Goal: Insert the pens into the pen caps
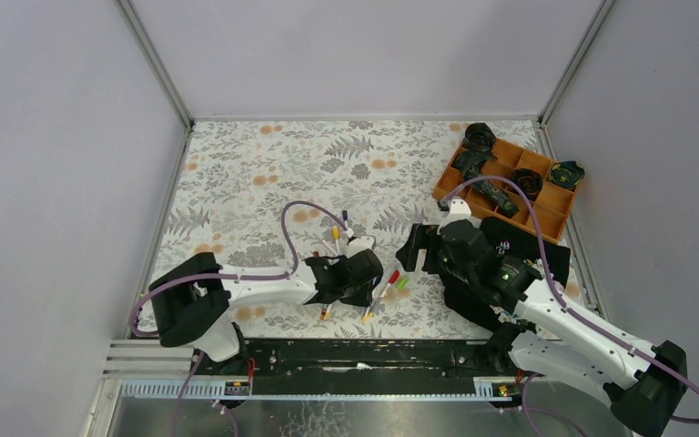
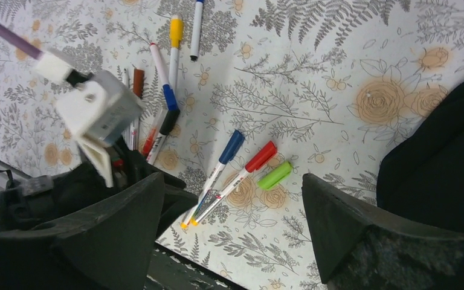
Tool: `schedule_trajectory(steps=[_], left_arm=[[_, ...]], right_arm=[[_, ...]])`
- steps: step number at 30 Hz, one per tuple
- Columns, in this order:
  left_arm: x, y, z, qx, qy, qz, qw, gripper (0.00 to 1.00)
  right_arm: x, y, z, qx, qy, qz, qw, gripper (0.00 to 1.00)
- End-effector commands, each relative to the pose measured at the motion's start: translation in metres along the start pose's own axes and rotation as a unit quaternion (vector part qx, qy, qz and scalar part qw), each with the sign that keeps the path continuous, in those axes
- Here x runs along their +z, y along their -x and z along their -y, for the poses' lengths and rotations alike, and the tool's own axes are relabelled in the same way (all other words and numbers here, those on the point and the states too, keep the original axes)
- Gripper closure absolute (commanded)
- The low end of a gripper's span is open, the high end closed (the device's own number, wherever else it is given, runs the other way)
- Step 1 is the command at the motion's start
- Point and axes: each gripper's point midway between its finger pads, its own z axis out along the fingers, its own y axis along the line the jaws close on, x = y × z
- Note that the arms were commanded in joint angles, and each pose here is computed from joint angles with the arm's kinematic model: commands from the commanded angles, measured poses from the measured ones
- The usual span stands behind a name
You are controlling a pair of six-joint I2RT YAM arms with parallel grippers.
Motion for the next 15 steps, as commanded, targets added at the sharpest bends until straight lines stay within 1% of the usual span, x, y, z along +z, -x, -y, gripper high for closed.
schedule_trajectory(steps=[1,3,4,7,9,12,15], left_arm=[[-0.023,0.035,-0.009,-0.023,0.037,0.077,0.996,0.68],[-0.035,0.047,-0.027,-0.053,0.063,0.104,0.991,0.68],[-0.041,0.052,-0.043,-0.079,0.079,0.114,0.987,0.68],[-0.052,0.055,-0.083,-0.144,0.113,0.128,0.975,0.68],[-0.057,0.054,-0.106,-0.175,0.129,0.133,0.967,0.67],[-0.061,0.053,-0.133,-0.205,0.148,0.132,0.958,0.67],[-0.061,0.055,-0.147,-0.207,0.161,0.128,0.956,0.68]], right_arm=[[0.003,-0.009,0.009,0.007,-0.023,-0.013,1.0,0.12],[0.005,-0.015,0.012,0.01,-0.029,-0.024,0.999,0.13],[0.007,-0.019,0.013,0.012,-0.031,-0.029,0.999,0.13],[0.009,-0.024,0.013,0.018,-0.03,-0.038,0.999,0.14],[0.011,-0.026,0.012,0.021,-0.026,-0.043,0.999,0.15],[0.012,-0.027,0.01,0.023,-0.023,-0.046,0.998,0.16],[0.012,-0.028,0.01,0.025,-0.023,-0.047,0.998,0.16]])
